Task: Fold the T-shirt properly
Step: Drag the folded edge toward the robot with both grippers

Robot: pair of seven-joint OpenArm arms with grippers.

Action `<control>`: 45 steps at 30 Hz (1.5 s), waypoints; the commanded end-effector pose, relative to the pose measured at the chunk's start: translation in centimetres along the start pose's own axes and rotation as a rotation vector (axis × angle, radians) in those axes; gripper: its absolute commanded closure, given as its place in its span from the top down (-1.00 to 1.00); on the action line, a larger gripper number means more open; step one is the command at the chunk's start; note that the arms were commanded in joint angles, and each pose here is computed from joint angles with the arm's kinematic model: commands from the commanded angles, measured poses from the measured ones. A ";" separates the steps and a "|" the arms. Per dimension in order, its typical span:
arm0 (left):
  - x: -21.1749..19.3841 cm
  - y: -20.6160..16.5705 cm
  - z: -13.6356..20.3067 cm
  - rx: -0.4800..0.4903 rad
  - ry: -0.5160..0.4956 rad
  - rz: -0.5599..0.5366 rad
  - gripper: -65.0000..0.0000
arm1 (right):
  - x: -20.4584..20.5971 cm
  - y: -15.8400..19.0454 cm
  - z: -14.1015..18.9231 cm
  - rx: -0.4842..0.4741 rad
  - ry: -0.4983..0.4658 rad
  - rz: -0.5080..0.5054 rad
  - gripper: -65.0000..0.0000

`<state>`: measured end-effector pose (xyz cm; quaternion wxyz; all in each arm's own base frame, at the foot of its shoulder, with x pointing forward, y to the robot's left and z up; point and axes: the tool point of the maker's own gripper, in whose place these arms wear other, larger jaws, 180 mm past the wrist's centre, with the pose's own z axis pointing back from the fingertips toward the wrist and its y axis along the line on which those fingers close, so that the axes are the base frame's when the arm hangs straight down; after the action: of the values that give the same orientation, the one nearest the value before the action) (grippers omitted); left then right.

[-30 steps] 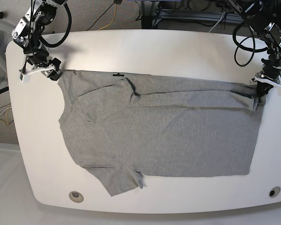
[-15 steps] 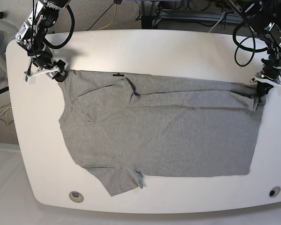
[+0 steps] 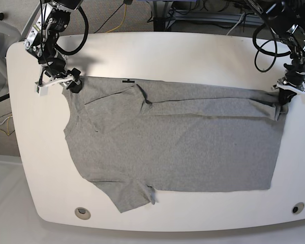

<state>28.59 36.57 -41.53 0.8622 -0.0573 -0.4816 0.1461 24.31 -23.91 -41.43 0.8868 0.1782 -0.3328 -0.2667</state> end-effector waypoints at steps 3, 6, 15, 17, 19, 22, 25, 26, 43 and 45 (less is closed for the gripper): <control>1.0 0.4 0.2 0.008 -0.010 -0.025 -0.93 | -0.3 0.1 0.1 -0.004 0.015 0.000 -0.03; 1.0 0.4 0.2 0.008 -0.010 -0.025 -0.93 | -0.2 0.0 0.1 -0.006 0.014 0.002 -0.03; 0.9 0.4 0.2 0.007 -0.007 -0.027 -0.93 | 0.8 -0.7 0.6 -0.027 0.003 0.024 -0.85; 0.9 0.4 0.2 0.007 -0.007 -0.027 -0.93 | 0.9 -0.9 0.6 -0.028 0.004 0.028 -1.00; 0.9 0.4 0.2 0.009 -0.007 -0.026 -0.93 | 1.0 -0.9 0.6 -0.031 0.002 0.033 -0.97; 0.9 0.5 0.3 0.009 -0.009 -0.023 -0.93 | 1.2 -1.1 0.7 -0.034 -0.001 0.033 -0.98; 0.4 0.6 0.5 0.012 0.000 -0.023 -0.93 | 1.2 -1.4 0.9 -0.041 0.001 0.039 -1.00; 0.4 0.7 0.5 0.013 0.002 -0.025 -0.93 | 1.4 -1.5 0.9 -0.044 -0.001 0.044 -1.00; -3.0 -0.1 1.4 0.008 0.051 0.002 -0.93 | 0.9 -2.0 1.2 -0.056 0.012 0.048 -1.00; -3.4 -0.5 1.6 0.005 0.052 0.002 -0.93 | 1.0 -2.1 1.3 -0.058 0.012 0.049 -1.00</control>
<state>26.71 35.45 -42.26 0.8544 -0.0662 -0.4903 0.1589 22.77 -25.62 -41.97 0.9020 0.1526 -0.3089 -0.2602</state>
